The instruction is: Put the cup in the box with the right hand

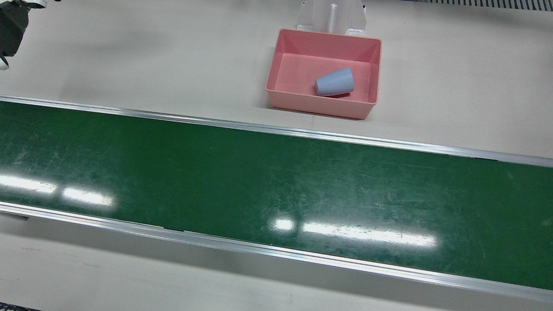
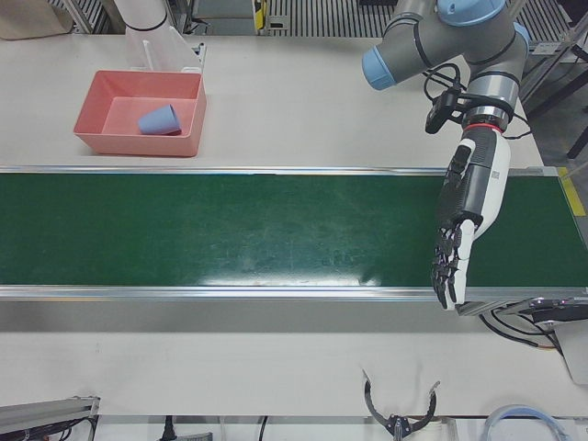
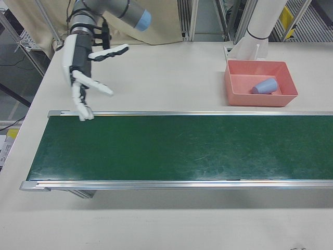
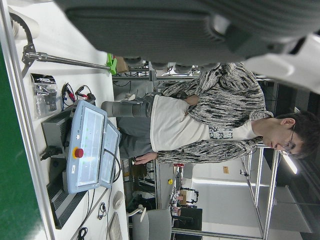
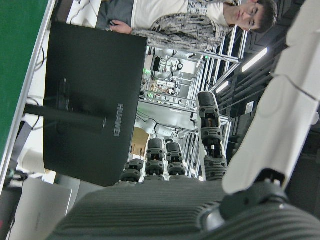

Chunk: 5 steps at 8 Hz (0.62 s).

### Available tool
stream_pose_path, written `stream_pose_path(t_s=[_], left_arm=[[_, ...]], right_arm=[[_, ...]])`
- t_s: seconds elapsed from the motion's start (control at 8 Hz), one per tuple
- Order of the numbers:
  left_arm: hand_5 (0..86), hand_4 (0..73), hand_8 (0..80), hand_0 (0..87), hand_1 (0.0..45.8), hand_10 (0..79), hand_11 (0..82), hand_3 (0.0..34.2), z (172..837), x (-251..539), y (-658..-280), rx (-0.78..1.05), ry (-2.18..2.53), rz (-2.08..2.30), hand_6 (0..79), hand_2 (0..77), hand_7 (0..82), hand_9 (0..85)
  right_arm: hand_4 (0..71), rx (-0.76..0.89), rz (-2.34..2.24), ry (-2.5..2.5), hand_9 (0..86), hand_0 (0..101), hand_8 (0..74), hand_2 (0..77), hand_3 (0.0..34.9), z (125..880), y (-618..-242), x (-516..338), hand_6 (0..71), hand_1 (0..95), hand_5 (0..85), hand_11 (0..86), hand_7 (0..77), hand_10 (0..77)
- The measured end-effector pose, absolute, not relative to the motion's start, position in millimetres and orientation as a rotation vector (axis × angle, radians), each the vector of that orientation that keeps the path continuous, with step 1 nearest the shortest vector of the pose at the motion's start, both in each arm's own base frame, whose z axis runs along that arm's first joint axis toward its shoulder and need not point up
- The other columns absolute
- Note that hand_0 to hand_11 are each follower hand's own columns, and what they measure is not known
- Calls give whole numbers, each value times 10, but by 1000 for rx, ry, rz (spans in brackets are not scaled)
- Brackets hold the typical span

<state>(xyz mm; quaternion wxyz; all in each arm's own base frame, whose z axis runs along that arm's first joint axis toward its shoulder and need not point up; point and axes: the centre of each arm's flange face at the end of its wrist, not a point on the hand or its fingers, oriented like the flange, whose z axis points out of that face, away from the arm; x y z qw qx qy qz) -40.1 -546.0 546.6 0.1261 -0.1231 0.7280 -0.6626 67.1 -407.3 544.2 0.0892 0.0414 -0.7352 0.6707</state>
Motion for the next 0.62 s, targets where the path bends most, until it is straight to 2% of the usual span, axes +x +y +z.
stream_pose_path(t_s=[0.12,0.25,0.38,0.5,0.62], left_arm=[[5,11,0,0,5,0,0,0,5470,-402,-5458,-359,2119,-1931,0,11,5,0],[5,11,0,0,5,0,0,0,5470,-402,-5457,-359,2118,-1931,0,11,5,0],[5,11,0,0,5,0,0,0,5467,-402,-5457,-359,2119,-1931,5,11,5,0],[5,11,0,0,5,0,0,0,5464,-402,-5458,-358,2119,-1930,5,11,5,0],[5,11,0,0,5,0,0,0,5464,-402,-5458,-358,2119,-1930,5,11,5,0]], right_arm=[[262,182,2021,-2193,185,507,98,11,0,5879,-4072,1109,60,87,49,93,191,49],[224,219,2052,-2188,196,492,109,11,0,6140,-4014,1348,60,131,49,93,191,49],[295,238,2078,-2176,202,501,109,60,0,6302,-3980,1465,60,87,44,93,224,49],[365,248,2096,-2167,229,501,120,65,0,6387,-3962,1524,82,131,44,104,295,60],[371,256,2107,-2162,229,519,120,38,0,6431,-3949,1560,82,104,44,104,295,60]])
